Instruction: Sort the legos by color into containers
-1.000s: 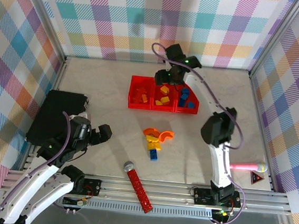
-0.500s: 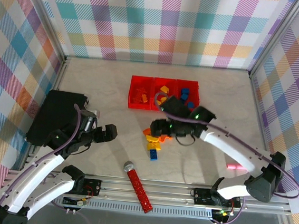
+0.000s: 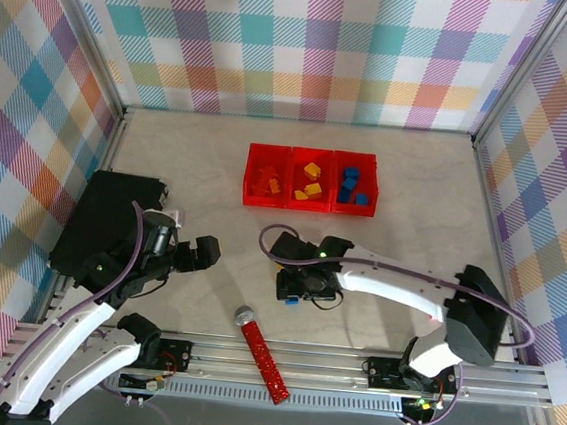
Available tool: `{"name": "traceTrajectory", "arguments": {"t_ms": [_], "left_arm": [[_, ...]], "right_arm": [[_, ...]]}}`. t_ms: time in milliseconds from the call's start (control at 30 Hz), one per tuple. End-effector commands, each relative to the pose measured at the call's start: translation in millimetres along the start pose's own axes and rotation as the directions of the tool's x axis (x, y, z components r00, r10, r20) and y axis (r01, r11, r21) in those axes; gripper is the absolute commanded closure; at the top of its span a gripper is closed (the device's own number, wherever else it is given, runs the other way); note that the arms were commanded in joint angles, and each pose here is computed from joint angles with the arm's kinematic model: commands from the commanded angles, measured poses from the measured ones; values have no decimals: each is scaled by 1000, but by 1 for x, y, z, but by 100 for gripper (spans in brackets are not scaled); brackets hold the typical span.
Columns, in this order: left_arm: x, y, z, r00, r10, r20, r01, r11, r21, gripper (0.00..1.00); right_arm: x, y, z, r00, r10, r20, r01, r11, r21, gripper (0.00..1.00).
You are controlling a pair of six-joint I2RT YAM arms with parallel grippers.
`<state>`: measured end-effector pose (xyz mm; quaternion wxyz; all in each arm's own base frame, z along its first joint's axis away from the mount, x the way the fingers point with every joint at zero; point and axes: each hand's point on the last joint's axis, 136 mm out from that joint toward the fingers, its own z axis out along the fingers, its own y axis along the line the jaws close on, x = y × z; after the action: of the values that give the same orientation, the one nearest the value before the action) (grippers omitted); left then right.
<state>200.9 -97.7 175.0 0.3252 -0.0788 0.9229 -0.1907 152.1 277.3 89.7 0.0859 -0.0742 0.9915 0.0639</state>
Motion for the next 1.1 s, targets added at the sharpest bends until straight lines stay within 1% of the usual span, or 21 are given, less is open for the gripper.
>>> {"name": "traceTrajectory", "arguments": {"t_ms": [0, 133, 367, 533, 633, 800, 1067], "left_arm": [[-1, 5, 1, 1000, 0, 16, 0, 1000, -20, 0], [-2, 7, -3, 1000, -1, 26, 2, 1000, -27, 0], [-3, 7, -8, 999, -4, 36, 5, 1000, -24, 0], [-4, 9, -8, 999, -5, 42, 7, 999, -34, 0], [-5, 10, -10, 999, -5, 48, 7, 999, -41, 0], [-6, 12, -14, 998, -8, 66, 11, 999, -46, 0], [-15, 23, -30, 987, -27, 160, 40, 996, -76, 0]], "right_arm": [[-11, 22, 6, 999, -35, 6, 35, 999, -21, 21], [-17, 29, 20, 998, -68, -9, 68, 997, 23, 22], [-17, 20, 38, 997, -71, -44, 76, 990, 122, 25], [-17, 16, 47, 996, -69, -53, 76, 987, 143, 30], [-17, 14, 52, 996, -67, -62, 76, 984, 159, 31], [-15, 17, 59, 994, -70, -79, 81, 985, 151, 35], [-10, 12, 70, 993, -70, -99, 85, 984, 159, 40]]}}
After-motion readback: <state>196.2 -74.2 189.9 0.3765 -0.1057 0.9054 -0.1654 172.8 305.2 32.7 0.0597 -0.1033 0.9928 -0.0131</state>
